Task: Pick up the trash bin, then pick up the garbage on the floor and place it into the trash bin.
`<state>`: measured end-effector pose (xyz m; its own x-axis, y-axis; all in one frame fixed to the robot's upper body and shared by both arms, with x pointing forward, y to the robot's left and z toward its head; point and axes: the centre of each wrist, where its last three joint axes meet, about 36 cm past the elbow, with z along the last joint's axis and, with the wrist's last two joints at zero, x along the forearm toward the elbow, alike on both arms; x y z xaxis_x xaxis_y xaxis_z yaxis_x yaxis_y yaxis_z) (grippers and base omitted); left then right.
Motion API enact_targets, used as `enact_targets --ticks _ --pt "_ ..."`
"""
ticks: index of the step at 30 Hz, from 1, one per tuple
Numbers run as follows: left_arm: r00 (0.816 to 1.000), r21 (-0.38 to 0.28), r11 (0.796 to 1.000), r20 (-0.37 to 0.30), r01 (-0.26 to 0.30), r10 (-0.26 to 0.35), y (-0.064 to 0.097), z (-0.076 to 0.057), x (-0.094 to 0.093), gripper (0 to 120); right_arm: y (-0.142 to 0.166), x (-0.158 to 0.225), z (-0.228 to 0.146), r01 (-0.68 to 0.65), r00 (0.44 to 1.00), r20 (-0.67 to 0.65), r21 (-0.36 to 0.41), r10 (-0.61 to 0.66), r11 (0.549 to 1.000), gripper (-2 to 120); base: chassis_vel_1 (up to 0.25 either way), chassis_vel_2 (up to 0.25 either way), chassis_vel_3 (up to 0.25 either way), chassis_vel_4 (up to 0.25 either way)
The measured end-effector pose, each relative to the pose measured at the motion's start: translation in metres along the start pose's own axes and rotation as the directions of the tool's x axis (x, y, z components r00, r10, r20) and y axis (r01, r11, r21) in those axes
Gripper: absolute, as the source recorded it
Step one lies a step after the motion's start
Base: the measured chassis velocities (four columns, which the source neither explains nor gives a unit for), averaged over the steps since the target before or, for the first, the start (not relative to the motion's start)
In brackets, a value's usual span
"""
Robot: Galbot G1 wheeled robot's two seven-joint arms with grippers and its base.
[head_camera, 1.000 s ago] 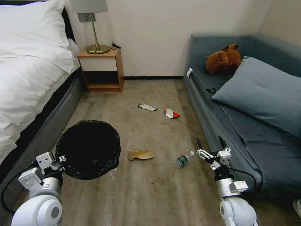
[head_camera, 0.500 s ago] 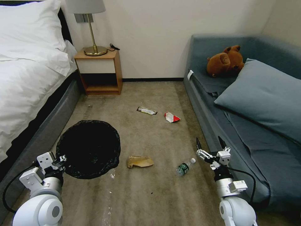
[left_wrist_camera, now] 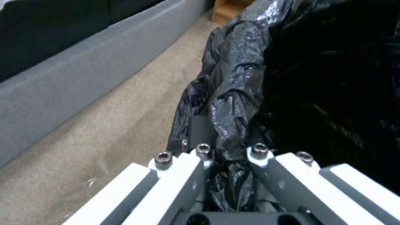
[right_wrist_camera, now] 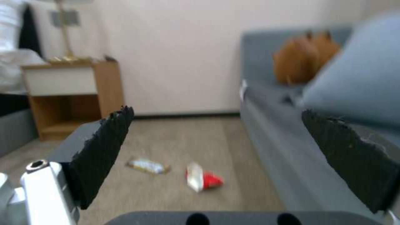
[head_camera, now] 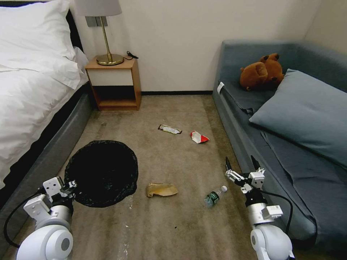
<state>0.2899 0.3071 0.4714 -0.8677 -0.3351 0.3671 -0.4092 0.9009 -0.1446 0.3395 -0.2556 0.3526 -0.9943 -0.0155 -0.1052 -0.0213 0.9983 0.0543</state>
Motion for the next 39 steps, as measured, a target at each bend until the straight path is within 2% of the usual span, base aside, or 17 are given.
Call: enact_targets --ticks 1,2,3,5,6,9,11,13,14,17,18,21,22,24,25,34,39 --pt "1.0 0.0 1.0 0.0 0.0 0.0 0.0 0.0 0.0 1 0.0 0.0 0.0 0.0 1.0 0.0 0.0 0.0 1.0 100 0.0 0.0 0.0 0.0" --pt "1.0 -0.002 1.0 -0.002 0.002 -0.002 -0.001 0.001 0.0 1 0.01 -0.006 -0.001 -0.037 0.997 -0.067 -0.047 0.034 0.998 100 0.0 0.0 0.0 0.0" --pt "1.0 -0.002 1.0 -0.002 0.002 -0.002 -0.001 0.001 0.0 1 0.01 -0.006 -0.001 -0.037 0.997 -0.067 -0.047 0.034 0.998 100 0.0 0.0 0.0 0.0" --pt "1.0 -0.005 1.0 -0.005 0.007 -0.007 -0.003 0.002 0.001 1 0.027 -0.016 -0.001 -0.099 0.977 -0.198 -0.118 0.074 0.988 100 0.0 0.0 0.0 0.0" --pt "1.0 -0.005 1.0 -0.005 0.007 -0.007 -0.003 0.002 0.001 1 0.027 -0.016 -0.001 -0.099 0.977 -0.198 -0.118 0.074 0.988 100 0.0 0.0 0.0 0.0" --pt "1.0 -0.01 1.0 -0.004 0.014 -0.014 -0.004 0.001 0.002 1 0.041 -0.027 0.003 -0.15 0.947 -0.307 -0.153 0.097 0.977 100 0.0 0.0 0.0 0.0" --pt "1.0 -0.011 1.0 -0.004 0.017 -0.017 -0.005 0.001 0.002 1 0.045 -0.03 0.005 -0.169 0.931 -0.349 -0.15 0.107 0.974 100 0.0 0.0 0.0 0.0" --pt "1.0 -0.014 1.0 -0.003 0.025 -0.025 -0.006 0.0 0.001 1 0.053 -0.033 0.009 -0.206 0.888 -0.441 -0.134 0.128 0.969 100 0.0 0.0 0.0 0.0" --pt "1.0 -0.014 1.0 -0.003 0.025 -0.025 -0.006 0.0 0.001 1 0.053 -0.033 0.009 -0.206 0.888 -0.441 -0.134 0.128 0.969 100 0.0 0.0 0.0 0.0" --pt "0.999 -0.019 0.999 -0.01 0.031 -0.031 -0.008 0.003 0.0 1 0.063 -0.038 0.009 -0.253 0.82 -0.555 -0.127 0.143 0.959 100 0.0 0.0 0.0 0.0" --pt "0.999 -0.019 0.999 -0.01 0.031 -0.031 -0.008 0.003 0.0 1 0.063 -0.038 0.009 -0.253 0.82 -0.555 -0.127 0.143 0.959 100 0.0 0.0 0.0 0.0" --pt "0.999 -0.029 0.999 -0.018 0.04 -0.04 -0.009 0.007 -0.003 1 0.069 -0.047 0.004 -0.284 0.762 -0.629 -0.11 0.155 0.953 100 0.0 0.0 0.0 0.0" --pt "0.999 -0.029 0.999 -0.018 0.04 -0.04 -0.009 0.007 -0.003 1 0.069 -0.047 0.004 -0.284 0.762 -0.629 -0.11 0.155 0.953 100 0.0 0.0 0.0 0.0" --pt "0.999 -0.032 0.999 -0.022 0.041 -0.041 -0.01 0.01 -0.003 1 0.073 -0.055 -0.001 -0.297 0.707 -0.694 -0.119 0.134 0.947 100 0.0 0.0 0.0 0.0" --pt "0.999 -0.032 0.999 -0.022 0.041 -0.041 -0.01 0.01 -0.003 1 0.073 -0.055 -0.001 -0.297 0.707 -0.694 -0.119 0.134 0.947 100 0.0 0.0 0.0 0.0" --pt "0.999 -0.037 0.998 -0.018 0.049 -0.049 -0.011 0.011 -0.003 1 0.091 -0.071 0.007 -0.31 0.595 -0.797 -0.104 0.107 0.945 100 0.0 0.0 0.0 0.0" --pt "0.999 -0.036 0.998 -0.012 0.049 -0.049 -0.011 0.009 -0.001 1 0.097 -0.079 0.018 -0.327 0.569 -0.815 -0.106 0.106 0.939 100 0.0 0.0 0.0 0.0"
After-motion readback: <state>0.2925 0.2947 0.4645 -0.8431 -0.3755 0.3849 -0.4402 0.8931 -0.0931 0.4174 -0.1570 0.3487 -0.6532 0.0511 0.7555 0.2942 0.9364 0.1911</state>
